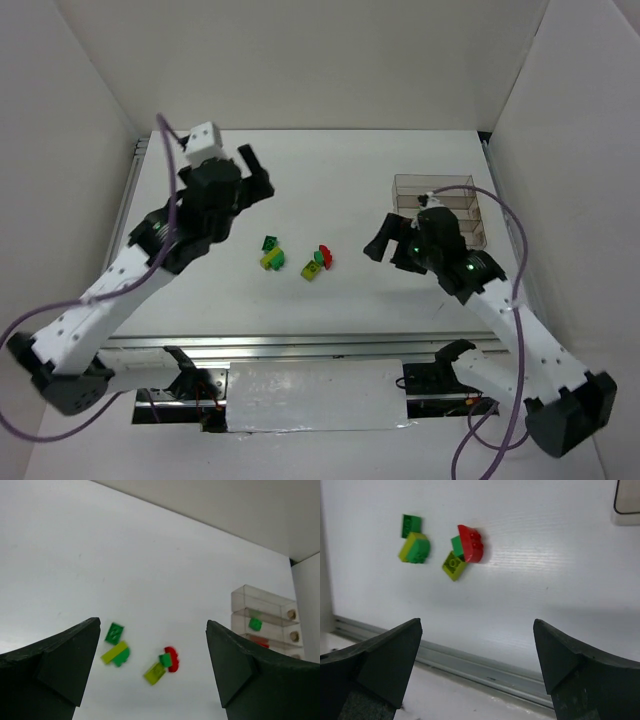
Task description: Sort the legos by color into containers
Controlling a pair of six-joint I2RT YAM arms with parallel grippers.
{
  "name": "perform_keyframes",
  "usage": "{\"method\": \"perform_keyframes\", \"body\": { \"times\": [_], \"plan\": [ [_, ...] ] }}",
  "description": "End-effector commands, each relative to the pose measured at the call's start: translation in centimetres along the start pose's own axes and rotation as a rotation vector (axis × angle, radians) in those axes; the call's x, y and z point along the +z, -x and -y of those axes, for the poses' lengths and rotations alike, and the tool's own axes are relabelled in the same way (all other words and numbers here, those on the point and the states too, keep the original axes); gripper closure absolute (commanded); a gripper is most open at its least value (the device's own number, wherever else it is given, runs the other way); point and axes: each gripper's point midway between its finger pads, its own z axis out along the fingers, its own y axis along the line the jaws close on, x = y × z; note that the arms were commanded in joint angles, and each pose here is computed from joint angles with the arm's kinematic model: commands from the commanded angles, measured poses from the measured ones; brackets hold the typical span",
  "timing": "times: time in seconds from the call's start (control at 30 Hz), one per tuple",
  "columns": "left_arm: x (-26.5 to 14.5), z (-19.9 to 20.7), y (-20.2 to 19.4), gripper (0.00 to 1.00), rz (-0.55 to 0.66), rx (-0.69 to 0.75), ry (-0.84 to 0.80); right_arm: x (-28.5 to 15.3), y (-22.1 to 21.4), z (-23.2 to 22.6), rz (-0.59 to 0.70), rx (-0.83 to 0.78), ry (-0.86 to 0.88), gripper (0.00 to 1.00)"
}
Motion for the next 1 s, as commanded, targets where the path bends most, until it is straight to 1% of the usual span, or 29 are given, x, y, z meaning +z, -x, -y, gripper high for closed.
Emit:
{"method": "perform_keyframes", "body": {
  "times": [0.0,0.03,0.07,0.1,0.13,0.17,0.2,0.23,0.27,0.3,0.33,0.37,0.43,0.47,0.53,0.63,0.8,0.97],
  "plan": [
    [-3.5,-7.9,-6.0,0.00,-0.166,0.156,0.142,3.8,2.6,-2.0,0.078,-0.144,-0.089,0.00],
    [-4.4,-8.6,-6.1,0.01,-0.171,0.166,0.125,4.8,2.3,-2.0,0.056,-0.171,-0.118,0.01],
    [-5.9,-9.5,-5.5,0.00,-0.164,0.174,0.091,5.4,3.0,-2.8,0.053,-0.217,-0.125,0.02],
    [-6.3,-10.4,-6.6,0.01,-0.185,0.204,0.086,7.6,1.9,-2.0,-0.010,-0.252,-0.176,0.03],
    [-6.7,-10.9,-7.0,0.00,-0.186,0.215,0.066,8.6,1.5,-2.3,-0.031,-0.283,-0.183,0.04],
    [-7.0,-11.3,-7.6,0.00,-0.185,0.236,0.045,9.3,1.8,-2.8,-0.034,-0.320,-0.180,0.11],
    [-7.3,-11.9,-8.5,0.00,-0.177,0.221,0.008,11.3,1.2,-2.6,-0.060,-0.343,-0.194,0.17],
    [-7.6,-12.0,-9.0,0.00,-0.185,0.217,-0.014,12.2,0.7,-2.7,-0.088,-0.365,-0.185,0.24],
    [-8.1,-12.1,-9.2,0.01,-0.185,0.207,-0.041,12.8,1.2,-3.5,-0.086,-0.364,-0.178,0.28],
    [-8.0,-12.4,-10.3,0.00,-0.208,0.215,-0.048,14.3,0.1,-2.9,-0.134,-0.376,-0.197,0.28],
    [-8.2,-12.3,-10.7,0.00,-0.223,0.209,-0.067,14.8,-0.3,-3.4,-0.151,-0.382,-0.180,0.27],
    [-8.4,-12.2,-11.0,0.01,-0.231,0.201,-0.074,15.3,-0.8,-4.5,-0.177,-0.384,-0.132,0.25],
    [-8.5,-12.0,-11.1,0.01,-0.239,0.212,-0.087,16.8,-2.5,-5.1,-0.232,-0.401,-0.127,0.20],
    [-8.5,-11.8,-11.2,0.01,-0.241,0.211,-0.096,16.8,-2.4,-5.9,-0.223,-0.408,-0.113,0.18],
    [-8.3,-11.5,-11.6,0.01,-0.261,0.222,-0.103,18.3,-3.8,-5.9,-0.255,-0.427,-0.142,0.16],
    [-8.2,-11.3,-12.2,0.01,-0.290,0.234,-0.111,19.4,-4.4,-5.7,-0.266,-0.431,-0.175,0.16],
    [-8.4,-10.7,-12.6,0.01,-0.304,0.236,-0.150,21.0,-5.3,-4.2,-0.287,-0.449,-0.228,0.19],
    [-8.6,-10.4,-12.4,0.00,-0.296,0.228,-0.171,21.3,-6.2,-3.6,-0.311,-0.454,-0.225,0.29]
  ]
}}
